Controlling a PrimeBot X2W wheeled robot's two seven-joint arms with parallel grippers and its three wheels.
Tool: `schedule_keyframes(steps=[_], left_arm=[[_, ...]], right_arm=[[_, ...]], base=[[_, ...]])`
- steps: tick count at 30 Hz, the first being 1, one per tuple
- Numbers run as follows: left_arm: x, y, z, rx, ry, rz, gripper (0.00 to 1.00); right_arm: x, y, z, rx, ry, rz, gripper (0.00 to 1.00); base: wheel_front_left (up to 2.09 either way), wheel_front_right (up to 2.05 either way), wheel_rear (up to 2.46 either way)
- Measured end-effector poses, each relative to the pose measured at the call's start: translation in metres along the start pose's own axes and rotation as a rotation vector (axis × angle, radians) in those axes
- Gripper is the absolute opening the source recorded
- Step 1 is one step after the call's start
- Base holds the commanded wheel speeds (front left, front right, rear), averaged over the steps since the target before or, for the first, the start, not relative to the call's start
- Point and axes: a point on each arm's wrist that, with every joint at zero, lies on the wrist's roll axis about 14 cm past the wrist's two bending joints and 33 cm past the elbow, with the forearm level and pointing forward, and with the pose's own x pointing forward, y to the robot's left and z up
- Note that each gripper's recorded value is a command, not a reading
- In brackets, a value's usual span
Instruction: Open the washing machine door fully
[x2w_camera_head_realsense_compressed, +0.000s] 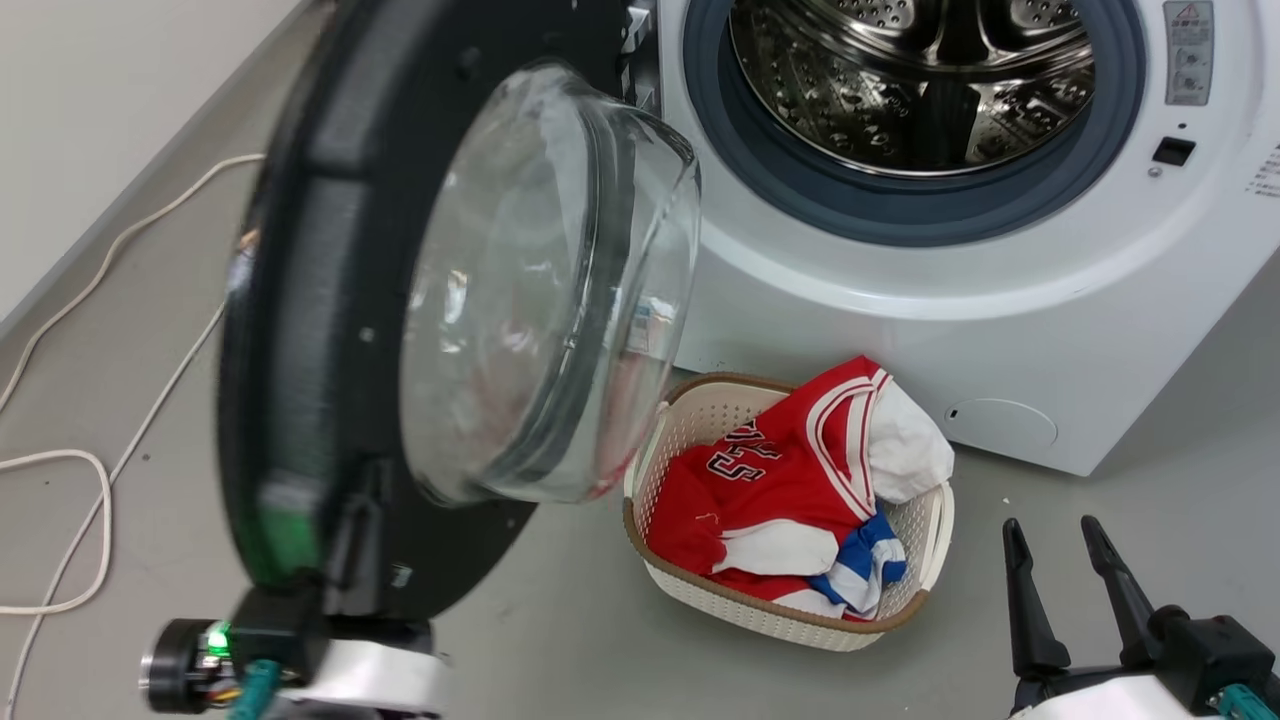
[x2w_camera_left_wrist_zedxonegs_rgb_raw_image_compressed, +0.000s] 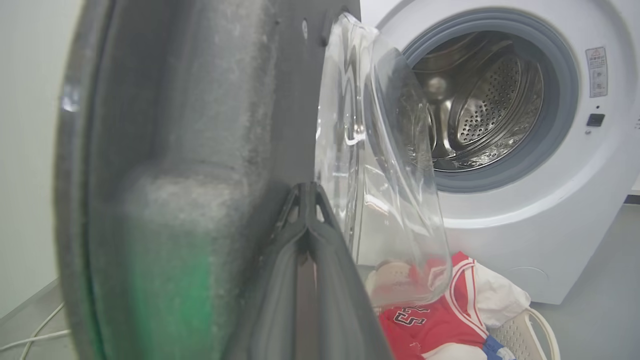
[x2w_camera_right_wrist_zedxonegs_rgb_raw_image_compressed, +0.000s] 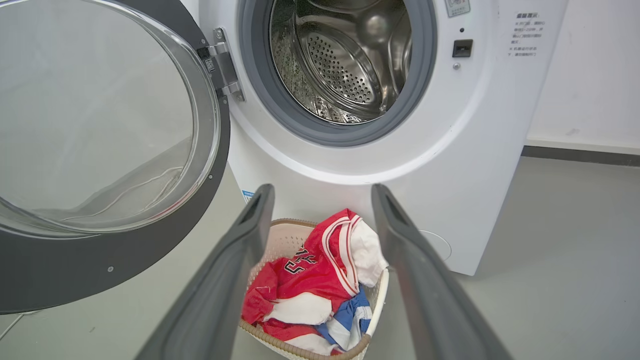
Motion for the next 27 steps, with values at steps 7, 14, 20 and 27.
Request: schedule_keyframes(steps=[7, 14, 20, 27], left_arm=[[0.011, 0.055, 0.0, 0.066, 0.003, 0.137, 0.0], [0.032, 0.089, 0.003, 0.109, -0.004, 0.224, 0.0], [0.046, 0.114, -0.016, 0.121, 0.051, 0.274, 0.0], [0.06, 0.133, -0.029, 0.117, 0.084, 0.321, 0.0]], right_arm=[[0.009, 0.0, -0.008, -0.009, 0.017, 0.01, 1.0], [0.023, -0.004, -0.016, -0.024, 0.028, 0.011, 1.0], [0.031, -0.013, -0.023, -0.03, 0.039, -0.005, 1.0], [0.031, -0.023, -0.032, -0.032, 0.059, -0.031, 1.0]], base=[[0.0, 0.0, 0.0], [0.0, 0.0, 0.0], [0.0, 0.0, 0.0], [0.0, 0.0, 0.0]])
